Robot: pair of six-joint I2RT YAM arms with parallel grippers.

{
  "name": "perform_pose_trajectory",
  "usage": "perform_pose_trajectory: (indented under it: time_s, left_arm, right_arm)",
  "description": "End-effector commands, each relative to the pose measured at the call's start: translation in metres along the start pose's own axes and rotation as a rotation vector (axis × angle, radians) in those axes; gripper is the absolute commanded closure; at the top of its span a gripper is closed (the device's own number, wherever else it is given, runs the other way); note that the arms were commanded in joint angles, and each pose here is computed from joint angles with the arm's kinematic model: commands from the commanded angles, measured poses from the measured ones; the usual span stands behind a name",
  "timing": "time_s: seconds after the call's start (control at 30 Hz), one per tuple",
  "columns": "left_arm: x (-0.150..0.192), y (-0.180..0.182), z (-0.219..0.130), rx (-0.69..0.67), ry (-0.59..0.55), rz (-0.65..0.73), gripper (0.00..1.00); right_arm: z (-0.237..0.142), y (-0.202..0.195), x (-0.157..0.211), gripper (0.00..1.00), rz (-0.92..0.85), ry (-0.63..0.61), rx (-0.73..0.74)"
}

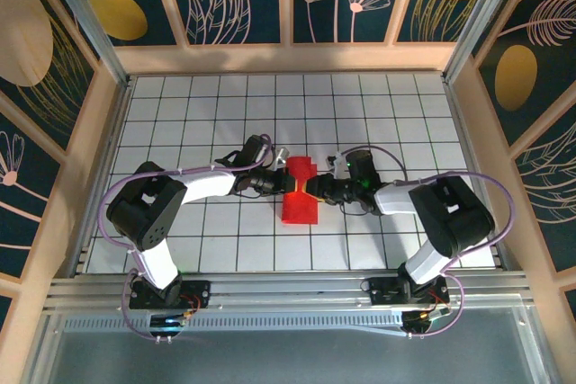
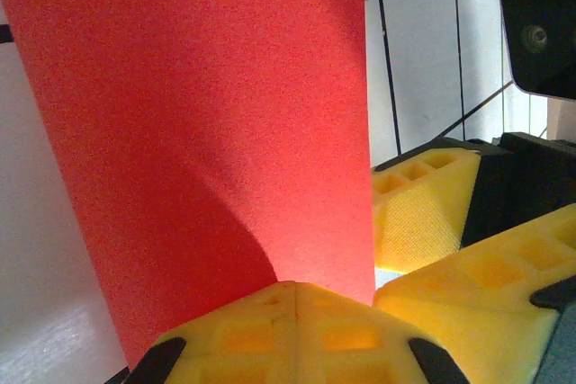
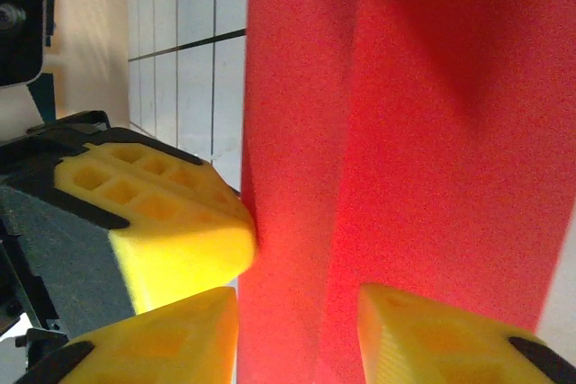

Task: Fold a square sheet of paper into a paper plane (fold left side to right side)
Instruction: First fold in half a square sheet of paper at the center of the table.

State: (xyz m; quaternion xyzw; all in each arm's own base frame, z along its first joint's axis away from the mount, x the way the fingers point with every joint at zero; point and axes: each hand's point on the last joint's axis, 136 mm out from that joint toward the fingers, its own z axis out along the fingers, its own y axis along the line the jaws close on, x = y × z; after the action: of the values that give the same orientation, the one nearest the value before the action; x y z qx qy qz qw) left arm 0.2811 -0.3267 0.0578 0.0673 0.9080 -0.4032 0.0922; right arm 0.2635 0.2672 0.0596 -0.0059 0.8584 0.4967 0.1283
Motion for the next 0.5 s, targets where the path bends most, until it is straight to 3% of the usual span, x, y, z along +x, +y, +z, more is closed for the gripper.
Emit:
perform_pose_trajectory:
  time_s: [0.0,0.2,0.3,0.4,0.47]
  left_arm:
    - [0.002,-0.005,0.004,0.016,0.022,0.015,1.00]
    - [-0.003,-0.007,-0.001,0.002,-0.003,0.015,0.98]
    - [-0.009,-0.010,-0.009,-0.016,-0.040,0.030,0.91]
    - [-0.015,-0.007,-0.015,-0.061,-0.075,0.031,0.79]
    - [-0.020,-0.008,-0.026,-0.089,-0.117,0.034,0.64]
  right_arm:
    - [0.006,0.016,-0.008,0.69,-0.038,-0.006,-0.052]
    - [0.005,0.004,-0.008,0.95,-0.034,-0.012,0.017]
    - [0.004,-0.009,-0.008,1.00,-0.036,-0.009,0.093]
    - [0.003,-0.018,-0.007,1.00,-0.033,-0.007,0.142]
    - [0.002,-0.023,-0.008,1.00,-0.028,-0.011,0.174]
